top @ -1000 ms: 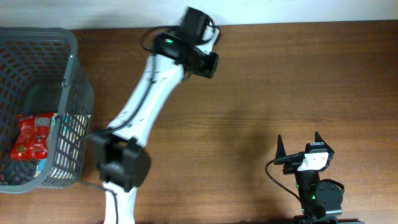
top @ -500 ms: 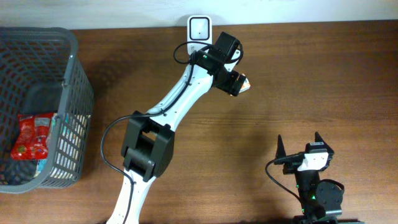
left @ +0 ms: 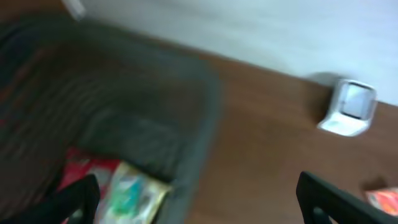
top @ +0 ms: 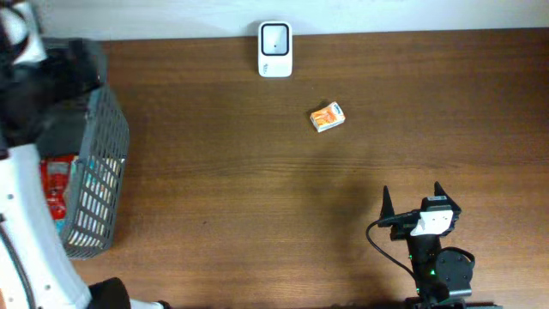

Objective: Scan the item barcode
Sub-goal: 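Carry the orange box out and place it on the table center, then reach the left gripper into the basket and grasp the green Kleenex pack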

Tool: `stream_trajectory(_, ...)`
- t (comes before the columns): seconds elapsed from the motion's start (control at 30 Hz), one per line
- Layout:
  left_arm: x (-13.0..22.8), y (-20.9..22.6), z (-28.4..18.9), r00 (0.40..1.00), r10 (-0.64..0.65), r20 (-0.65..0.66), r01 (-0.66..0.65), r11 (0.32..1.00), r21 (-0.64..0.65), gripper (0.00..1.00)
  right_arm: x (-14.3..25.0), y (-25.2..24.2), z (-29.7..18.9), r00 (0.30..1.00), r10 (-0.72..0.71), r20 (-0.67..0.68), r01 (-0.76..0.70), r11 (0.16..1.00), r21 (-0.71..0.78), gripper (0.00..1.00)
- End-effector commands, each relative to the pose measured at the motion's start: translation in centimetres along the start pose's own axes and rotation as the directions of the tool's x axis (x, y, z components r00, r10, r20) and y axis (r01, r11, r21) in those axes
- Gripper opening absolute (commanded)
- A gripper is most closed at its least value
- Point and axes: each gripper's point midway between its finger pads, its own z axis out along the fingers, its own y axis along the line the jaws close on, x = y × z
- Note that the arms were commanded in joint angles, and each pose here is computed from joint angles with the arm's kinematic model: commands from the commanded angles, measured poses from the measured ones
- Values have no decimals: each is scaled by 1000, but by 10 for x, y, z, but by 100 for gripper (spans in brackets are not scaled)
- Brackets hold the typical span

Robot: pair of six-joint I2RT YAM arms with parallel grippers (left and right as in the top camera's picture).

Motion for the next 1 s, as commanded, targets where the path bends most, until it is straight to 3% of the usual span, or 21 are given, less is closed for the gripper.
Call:
stream_trajectory(0.0, 13, 77, -2, 967, -252, -24, 246, 958, -147, 99, 3, 0, 0, 1000, -4, -5, 4, 1000, 0, 98)
stream_trajectory(0.1, 37, 128, 9, 891, -451, -52, 425, 869, -254, 99, 3, 0, 0, 1000, -4, -5, 4, 1000, 0, 98)
stream_trajectory(0.2, 82, 153, 47, 829, -527, -189, 451, 828, -333, 99, 3, 0, 0, 1000, -4, -5, 4, 1000, 0, 98)
stream_trajectory(0.4, 160, 139, 130, 722, -556, -412, 468, 831, -302, 100, 3, 0, 0, 1000, -4, -5, 4, 1000, 0, 98)
stream_trajectory(0.43, 172, 139, 139, 706, -559, -434, 466, 829, -309, 95, 3, 0, 0, 1000, -4, -5, 4, 1000, 0, 98)
stream_trajectory(0.6, 217, 138, 161, 631, -573, -523, 456, 819, -347, 84, 3, 0, 0, 1000, -4, -5, 4, 1000, 0, 98)
stream_trajectory(0.8, 251, 135, 179, 584, -592, -555, 462, 805, -373, 84, 3, 0, 0, 1000, -4, -5, 4, 1000, 0, 98)
stream_trajectory(0.87, 257, 130, 187, 591, -586, -555, 470, 809, -353, 75, 3, 0, 0, 1000, -4, -5, 4, 1000, 0, 98)
stream_trajectory(0.97, 252, 132, 194, 617, -580, -532, 472, 814, -340, 52, 3, 0, 0, 1000, -4, -5, 4, 1000, 0, 98)
